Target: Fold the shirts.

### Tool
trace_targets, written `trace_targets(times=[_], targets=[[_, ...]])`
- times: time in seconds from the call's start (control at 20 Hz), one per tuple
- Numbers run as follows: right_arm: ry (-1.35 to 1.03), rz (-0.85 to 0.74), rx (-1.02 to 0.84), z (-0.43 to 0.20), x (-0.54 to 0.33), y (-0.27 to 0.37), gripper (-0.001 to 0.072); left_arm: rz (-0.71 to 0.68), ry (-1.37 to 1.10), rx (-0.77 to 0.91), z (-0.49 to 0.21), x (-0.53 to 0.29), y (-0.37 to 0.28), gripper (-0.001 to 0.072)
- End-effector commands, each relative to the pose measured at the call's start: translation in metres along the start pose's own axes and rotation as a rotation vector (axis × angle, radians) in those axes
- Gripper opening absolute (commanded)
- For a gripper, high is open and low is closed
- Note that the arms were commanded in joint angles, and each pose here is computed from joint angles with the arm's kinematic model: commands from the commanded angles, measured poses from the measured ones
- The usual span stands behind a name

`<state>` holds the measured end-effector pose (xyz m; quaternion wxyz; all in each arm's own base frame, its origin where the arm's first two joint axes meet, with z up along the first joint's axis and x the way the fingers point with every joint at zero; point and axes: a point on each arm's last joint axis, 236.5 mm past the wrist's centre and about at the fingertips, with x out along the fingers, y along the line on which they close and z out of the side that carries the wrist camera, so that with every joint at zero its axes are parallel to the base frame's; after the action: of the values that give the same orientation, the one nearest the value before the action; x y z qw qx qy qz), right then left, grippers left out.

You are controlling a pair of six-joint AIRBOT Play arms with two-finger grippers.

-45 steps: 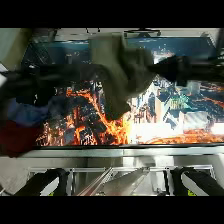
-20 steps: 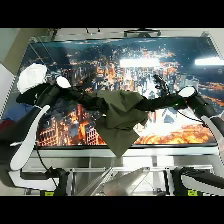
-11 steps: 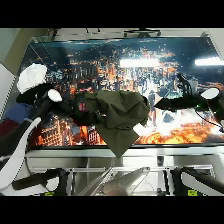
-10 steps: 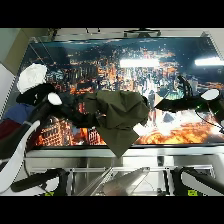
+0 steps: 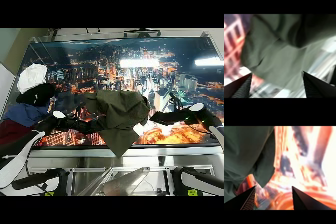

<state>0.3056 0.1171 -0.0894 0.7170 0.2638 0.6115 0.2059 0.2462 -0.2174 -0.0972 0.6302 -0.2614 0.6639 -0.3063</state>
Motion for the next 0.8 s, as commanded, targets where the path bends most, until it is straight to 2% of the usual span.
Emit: trace_targets(times=[0.0, 0.1, 0.2, 0.25, 0.3, 0.35, 0.4, 0.55, 0.75], targets=[[0.014, 0.031, 0.01, -0.004, 0.031, 0.014, 0.0502, -0.013, -0.008, -0.027, 0.004, 0.013, 0.011, 0.0695], [0.037, 0.039, -0.005, -0.01, 0.047, 0.022, 0.0501, -0.013, 0.0, -0.041, 0.003, 0.016, 0.014, 0.0692], [0.035, 0.067, -0.022, -0.011, 0.055, 0.032, 0.0498, -0.05, -0.032, -0.035, 0.011, 0.015, 0.005, 0.0506], [0.025, 0.081, -0.008, -0.008, 0.056, 0.036, 0.0438, -0.078, -0.054, -0.034, 0.016, 0.015, -0.001, 0.0425], [0.018, 0.088, -0.009, -0.006, 0.055, 0.038, 0.0203, -0.105, -0.07, -0.03, 0.02, 0.014, -0.008, 0.0303], [0.014, 0.09, -0.026, -0.003, 0.054, 0.04, 0.0027, -0.136, -0.08, -0.014, 0.024, 0.012, -0.016, 0.0143], [0.017, 0.1, -0.046, -0.002, 0.051, 0.043, 0.0025, -0.166, -0.076, 0.014, 0.026, 0.009, -0.026, 0.0002], [0.019, 0.177, -0.121, 0.007, 0.022, 0.069, 0.0024, -0.269, -0.057, 0.123, 0.038, -0.017, -0.072, 0.0009], [-0.178, 0.266, -0.265, 0.057, -0.099, 0.121, 0.0024, -0.447, -0.276, 0.335, 0.076, -0.127, -0.177, 0.0009]])
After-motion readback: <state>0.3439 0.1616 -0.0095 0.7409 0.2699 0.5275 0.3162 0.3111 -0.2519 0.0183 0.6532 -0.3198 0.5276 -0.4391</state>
